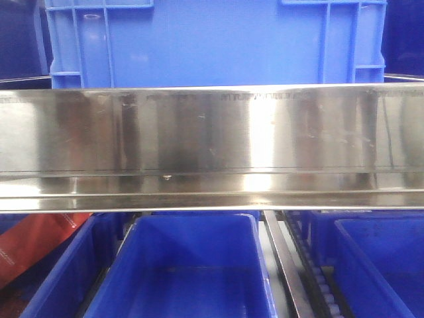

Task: Place cylindrical capacitor in blue bin on shelf
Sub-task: 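Lower the right gripper into the blue bin and release the brown capacitor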

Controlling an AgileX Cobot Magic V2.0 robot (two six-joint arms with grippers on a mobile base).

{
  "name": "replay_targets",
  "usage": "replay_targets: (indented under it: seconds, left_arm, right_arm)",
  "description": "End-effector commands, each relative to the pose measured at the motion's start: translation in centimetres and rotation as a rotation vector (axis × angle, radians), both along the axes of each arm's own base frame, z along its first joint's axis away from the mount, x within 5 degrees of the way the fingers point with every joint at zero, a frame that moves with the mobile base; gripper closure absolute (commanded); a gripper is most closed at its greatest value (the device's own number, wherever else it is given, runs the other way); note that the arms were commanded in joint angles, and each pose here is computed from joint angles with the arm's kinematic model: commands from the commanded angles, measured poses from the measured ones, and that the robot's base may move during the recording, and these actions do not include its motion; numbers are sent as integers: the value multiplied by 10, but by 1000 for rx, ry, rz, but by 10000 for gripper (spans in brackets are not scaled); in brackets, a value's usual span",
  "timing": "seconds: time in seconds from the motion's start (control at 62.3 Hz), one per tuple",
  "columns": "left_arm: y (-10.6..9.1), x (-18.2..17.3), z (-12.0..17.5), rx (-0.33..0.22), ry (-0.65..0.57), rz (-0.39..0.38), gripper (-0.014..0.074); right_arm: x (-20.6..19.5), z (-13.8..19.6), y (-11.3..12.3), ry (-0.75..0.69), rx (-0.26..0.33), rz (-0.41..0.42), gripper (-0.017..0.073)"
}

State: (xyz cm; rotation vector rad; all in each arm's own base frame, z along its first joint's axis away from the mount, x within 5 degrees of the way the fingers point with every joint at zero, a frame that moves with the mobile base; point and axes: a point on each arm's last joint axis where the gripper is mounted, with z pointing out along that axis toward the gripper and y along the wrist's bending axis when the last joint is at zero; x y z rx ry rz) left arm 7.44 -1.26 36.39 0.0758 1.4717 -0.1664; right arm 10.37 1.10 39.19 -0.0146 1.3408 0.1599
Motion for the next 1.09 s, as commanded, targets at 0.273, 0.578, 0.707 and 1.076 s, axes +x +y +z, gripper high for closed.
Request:
replay_targets:
  seconds: [0.273,0.578,0.707,1.076]
  left_arm:
    - [-1,14,34,-2,-22,0,704]
    - [-11,53,59,78,158,-69,704]
    - [-21,73,76,99,161,-145,704]
    - [-87,149,98,90,171,-393,704]
  right_arm:
    - [-4,12,0,-138,-3,-4,722]
    - [4,14,1,-74,-10,0,722]
    - [22,27,8,43,-23,41,722]
    - [105,51,64,160,-54,233,722]
